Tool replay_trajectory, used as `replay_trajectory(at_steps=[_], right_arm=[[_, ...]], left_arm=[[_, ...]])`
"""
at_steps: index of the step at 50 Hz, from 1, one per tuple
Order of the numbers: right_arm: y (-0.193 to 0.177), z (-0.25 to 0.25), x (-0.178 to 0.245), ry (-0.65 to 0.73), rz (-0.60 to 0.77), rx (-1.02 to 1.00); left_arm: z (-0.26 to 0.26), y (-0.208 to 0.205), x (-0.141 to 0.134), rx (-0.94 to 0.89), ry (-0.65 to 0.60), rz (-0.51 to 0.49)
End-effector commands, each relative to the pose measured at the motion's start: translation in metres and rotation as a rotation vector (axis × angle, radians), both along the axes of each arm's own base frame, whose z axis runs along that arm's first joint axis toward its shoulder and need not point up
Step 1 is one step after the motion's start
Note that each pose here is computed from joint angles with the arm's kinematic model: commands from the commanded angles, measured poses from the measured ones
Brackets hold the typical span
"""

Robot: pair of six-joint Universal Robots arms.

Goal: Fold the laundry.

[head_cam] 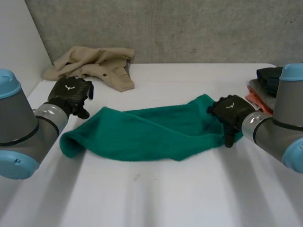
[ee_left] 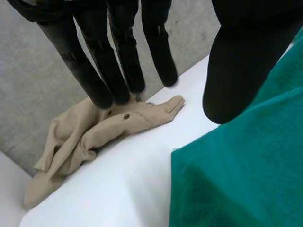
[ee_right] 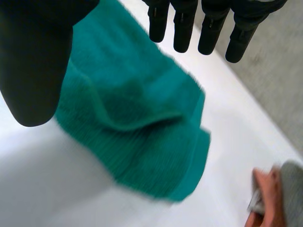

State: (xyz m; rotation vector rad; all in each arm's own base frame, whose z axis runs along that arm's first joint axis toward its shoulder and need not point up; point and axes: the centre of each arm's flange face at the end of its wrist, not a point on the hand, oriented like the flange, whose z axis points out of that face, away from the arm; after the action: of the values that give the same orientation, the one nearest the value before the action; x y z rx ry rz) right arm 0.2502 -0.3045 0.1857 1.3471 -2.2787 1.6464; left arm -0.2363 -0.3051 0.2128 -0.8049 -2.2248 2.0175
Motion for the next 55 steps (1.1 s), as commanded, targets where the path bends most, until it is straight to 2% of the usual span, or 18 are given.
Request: replay_trajectory(at_steps=[1,7,14,20,25,31,35,38,42,43,46,47,50,51,55], right_arm=[[-0.015,-0.024,-0.001,-0.052,-0.085,0.155],[-0.027,-0.04,0.004,-0.124,-0.125,0.212],[-0.025,-0.025,0.012,-0.193,-0.089,0.197],[0.013,0.041,0.024,-0.258,0.037,0.074],[0.059,0.114,0.027,-0.351,0.192,-0.064],[0.105,0.174,0.022,-0.468,0.347,-0.178],[0.118,0.194,0.019,-0.52,0.389,-0.218],[0.106,0.199,0.015,-0.534,0.359,-0.249],[0.079,0.194,0.012,-0.523,0.299,-0.269],[0.068,0.191,0.012,-0.512,0.272,-0.274],[0.048,0.187,0.012,-0.49,0.218,-0.302],[0.032,0.188,0.011,-0.471,0.169,-0.343],[0.009,0.196,0.009,-0.453,0.083,-0.433],[-0.002,0.204,0.008,-0.445,0.033,-0.499],[-0.014,0.223,0.016,-0.468,-0.025,-0.641]], left_arm=[[0.003,0.006,-0.009,-0.005,0.012,-0.082],[0.004,0.006,-0.011,-0.007,0.016,-0.104],[0.013,0.001,-0.015,-0.039,0.026,-0.113],[0.02,-0.016,-0.028,-0.084,0.036,-0.156],[0.003,-0.028,-0.051,-0.036,0.014,-0.266],[-0.023,-0.024,-0.081,0.058,-0.063,-0.399],[-0.046,-0.012,-0.104,0.123,-0.131,-0.483],[-0.052,-0.007,-0.115,0.137,-0.178,-0.501],[-0.026,-0.033,-0.106,0.038,-0.199,-0.349],[-0.008,-0.047,-0.098,-0.026,-0.188,-0.255],[0.03,-0.06,-0.093,-0.15,-0.142,-0.148],[0.059,-0.063,-0.091,-0.241,-0.093,-0.106],[0.106,-0.063,-0.088,-0.387,-0.003,-0.08],[0.137,-0.059,-0.086,-0.482,0.061,-0.07],[0.201,-0.043,-0.077,-0.697,0.215,-0.057]])
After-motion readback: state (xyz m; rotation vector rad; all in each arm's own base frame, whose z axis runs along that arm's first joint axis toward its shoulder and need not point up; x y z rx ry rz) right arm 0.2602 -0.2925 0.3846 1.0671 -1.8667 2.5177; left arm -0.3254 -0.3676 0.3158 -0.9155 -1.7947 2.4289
